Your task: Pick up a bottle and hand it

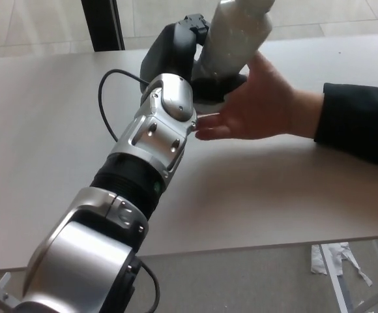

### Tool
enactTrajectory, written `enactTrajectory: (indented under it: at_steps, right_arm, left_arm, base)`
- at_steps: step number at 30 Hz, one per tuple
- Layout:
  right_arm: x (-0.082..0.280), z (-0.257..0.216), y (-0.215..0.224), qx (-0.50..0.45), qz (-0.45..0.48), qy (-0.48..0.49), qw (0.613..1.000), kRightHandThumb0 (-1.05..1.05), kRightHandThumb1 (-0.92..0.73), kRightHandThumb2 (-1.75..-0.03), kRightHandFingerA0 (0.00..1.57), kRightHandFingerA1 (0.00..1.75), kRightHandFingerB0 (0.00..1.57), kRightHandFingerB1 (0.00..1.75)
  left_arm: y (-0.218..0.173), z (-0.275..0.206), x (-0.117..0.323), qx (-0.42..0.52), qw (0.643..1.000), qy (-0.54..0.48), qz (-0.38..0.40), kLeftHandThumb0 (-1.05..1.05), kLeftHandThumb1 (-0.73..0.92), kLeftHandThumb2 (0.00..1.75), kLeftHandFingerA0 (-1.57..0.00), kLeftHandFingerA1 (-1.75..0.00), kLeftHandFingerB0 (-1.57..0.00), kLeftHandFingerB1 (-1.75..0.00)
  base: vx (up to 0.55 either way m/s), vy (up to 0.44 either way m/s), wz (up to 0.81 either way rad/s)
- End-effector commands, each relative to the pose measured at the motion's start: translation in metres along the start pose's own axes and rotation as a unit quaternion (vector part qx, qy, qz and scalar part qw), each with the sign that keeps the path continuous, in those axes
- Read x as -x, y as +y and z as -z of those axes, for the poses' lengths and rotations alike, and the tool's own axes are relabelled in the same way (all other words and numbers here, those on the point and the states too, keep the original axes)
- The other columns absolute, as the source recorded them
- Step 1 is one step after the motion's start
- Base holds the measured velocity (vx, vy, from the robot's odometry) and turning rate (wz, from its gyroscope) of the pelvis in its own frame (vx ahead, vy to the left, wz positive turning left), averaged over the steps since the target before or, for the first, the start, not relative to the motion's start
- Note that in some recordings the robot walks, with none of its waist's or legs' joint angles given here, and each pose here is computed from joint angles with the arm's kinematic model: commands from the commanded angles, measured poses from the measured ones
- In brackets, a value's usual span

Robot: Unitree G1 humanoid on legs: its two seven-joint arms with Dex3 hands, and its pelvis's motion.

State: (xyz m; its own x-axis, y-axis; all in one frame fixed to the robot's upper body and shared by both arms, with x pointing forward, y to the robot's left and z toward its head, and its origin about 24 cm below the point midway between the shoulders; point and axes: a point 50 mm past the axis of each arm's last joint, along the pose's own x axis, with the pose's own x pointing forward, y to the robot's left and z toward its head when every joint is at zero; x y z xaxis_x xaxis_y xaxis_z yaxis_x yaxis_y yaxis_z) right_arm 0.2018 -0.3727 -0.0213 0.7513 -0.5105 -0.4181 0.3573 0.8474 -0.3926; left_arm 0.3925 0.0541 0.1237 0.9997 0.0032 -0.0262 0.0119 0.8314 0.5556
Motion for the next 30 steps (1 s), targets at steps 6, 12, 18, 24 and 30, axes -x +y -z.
enactTrajectory:
  at_steps: [6, 12, 18, 24, 30]
  right_arm:
    - [-0.005, -0.020, 0.004, -0.001, -0.002, -0.030, 1.000, -0.68, -0.56, -0.58, 1.12, 0.96, 0.47, 0.70]
    - [-0.005, -0.019, 0.004, 0.010, -0.006, -0.034, 0.999, -0.66, -0.59, -0.57, 1.18, 1.12, 0.45, 0.65]
    - [-0.006, -0.019, 0.003, 0.006, 0.003, -0.028, 1.000, -0.71, -0.57, -0.58, 1.21, 1.34, 0.46, 0.65]
    - [-0.005, -0.018, -0.002, 0.002, -0.002, -0.033, 0.999, -0.67, -0.57, -0.58, 1.15, 1.06, 0.45, 0.58]
    - [-0.005, -0.017, -0.004, -0.011, -0.001, -0.029, 1.000, -0.67, -0.57, -0.57, 1.13, 1.11, 0.46, 0.57]
  left_arm:
    - [0.002, 0.011, -0.002, -0.015, 0.999, 0.033, 0.019, -0.30, 0.73, 0.60, -0.99, -0.83, -0.50, -0.48]
    - [-0.001, 0.024, 0.000, -0.048, 0.994, 0.078, 0.057, -0.53, 0.55, 0.82, -0.83, -1.05, -0.15, -0.46]
    - [0.008, 0.025, -0.003, -0.071, 0.982, 0.088, 0.148, -0.83, 0.66, 0.60, 0.00, 0.00, 0.00, 0.00]
    - [0.026, 0.015, -0.005, -0.118, 0.976, 0.051, 0.173, -0.87, 0.60, 0.77, 0.00, 0.00, 0.00, 0.00]
    - [0.054, 0.004, -0.005, -0.180, 0.973, 0.015, 0.146, -1.05, 0.63, 0.96, 0.00, -0.29, 0.00, 0.00]
  base:
    - [0.00, 0.000, 0.00]
    - [0.00, 0.000, 0.00]
    - [0.00, 0.000, 0.00]
    - [0.00, 0.000, 0.00]
    - [0.00, 0.000, 0.00]
